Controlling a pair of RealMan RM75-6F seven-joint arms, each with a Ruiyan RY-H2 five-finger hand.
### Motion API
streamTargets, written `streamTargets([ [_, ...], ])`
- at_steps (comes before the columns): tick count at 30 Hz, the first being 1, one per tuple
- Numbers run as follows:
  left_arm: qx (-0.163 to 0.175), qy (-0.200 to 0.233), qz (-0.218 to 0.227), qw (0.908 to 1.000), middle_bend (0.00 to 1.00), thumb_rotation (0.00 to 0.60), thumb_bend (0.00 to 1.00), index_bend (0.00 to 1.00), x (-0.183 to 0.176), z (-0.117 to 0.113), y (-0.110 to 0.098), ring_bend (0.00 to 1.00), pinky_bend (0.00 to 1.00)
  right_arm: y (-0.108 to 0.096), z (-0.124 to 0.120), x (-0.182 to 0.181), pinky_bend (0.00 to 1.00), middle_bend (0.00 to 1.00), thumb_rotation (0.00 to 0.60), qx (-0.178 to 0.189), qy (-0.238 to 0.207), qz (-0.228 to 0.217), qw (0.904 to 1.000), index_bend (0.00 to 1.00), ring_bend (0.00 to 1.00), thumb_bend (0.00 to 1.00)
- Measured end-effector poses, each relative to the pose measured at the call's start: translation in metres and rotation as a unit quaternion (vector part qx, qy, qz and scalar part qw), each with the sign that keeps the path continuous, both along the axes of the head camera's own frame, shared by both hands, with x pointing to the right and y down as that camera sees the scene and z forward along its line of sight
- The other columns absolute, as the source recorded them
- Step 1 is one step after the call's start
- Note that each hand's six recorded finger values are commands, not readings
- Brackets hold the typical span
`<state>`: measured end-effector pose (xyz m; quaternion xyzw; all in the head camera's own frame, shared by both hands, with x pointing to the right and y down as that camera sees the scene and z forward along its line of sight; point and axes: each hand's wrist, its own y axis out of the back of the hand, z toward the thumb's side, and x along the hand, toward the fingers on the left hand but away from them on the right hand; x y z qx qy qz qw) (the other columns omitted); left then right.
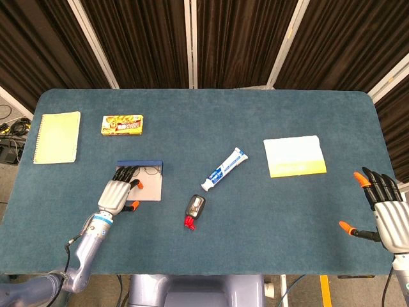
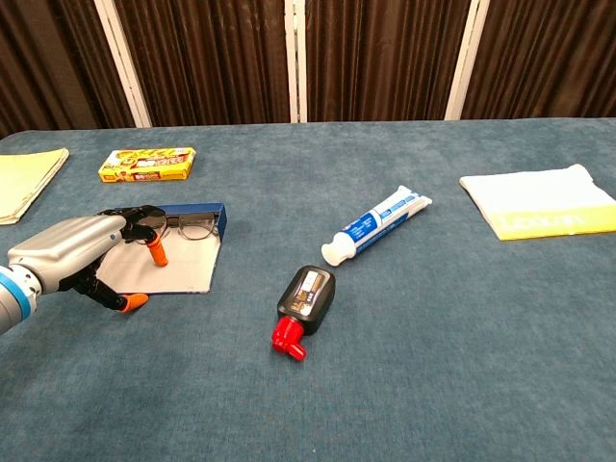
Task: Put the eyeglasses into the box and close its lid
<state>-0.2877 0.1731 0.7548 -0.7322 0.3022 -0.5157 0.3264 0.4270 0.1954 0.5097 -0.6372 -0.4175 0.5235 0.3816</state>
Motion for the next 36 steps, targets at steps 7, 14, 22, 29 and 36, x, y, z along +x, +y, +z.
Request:
streamTargets([
  [7,0.007,-0.002,0.000,1.0000,0.00,0.600,0.57,0.41,-0.001,-0.004,-0.004,0.00,0.00,0.000,0.000,0.000,0.00,0.00,0.600,0.000,0.000,0.000,1.0000,0.01,0.00,0.00],
  [14,0.011,-0.001,-0.005,0.9999,0.00,0.600,0.57,0.41,-0.001,-0.008,-0.010,0.00,0.00,0.000,0.001,0.000,0.00,0.00,0.600,-0.001,0.001,0.000,1.0000,0.01,0.00,0.00],
  [22,0.012,0.000,-0.015,0.9998,0.00,0.600,0.58,0.47,-0.003,-0.009,-0.020,0.00,0.00,0.000,0.003,0.000,0.00,0.00,0.600,-0.004,0.003,-0.001,1.0000,0.01,0.00,0.00],
  [29,0.005,0.000,-0.016,0.9999,0.00,0.600,0.58,0.55,-0.006,-0.006,-0.018,0.00,0.00,0.000,0.004,-0.001,0.00,0.00,0.600,-0.006,0.005,-0.002,1.0000,0.01,0.00,0.00],
  [36,0.007,0.007,-0.016,0.9998,0.00,0.600,0.58,0.62,-0.007,-0.008,-0.018,0.00,0.00,0.000,0.004,-0.002,0.00,0.00,0.600,-0.005,0.004,-0.002,1.0000,0.01,0.00,0.00],
])
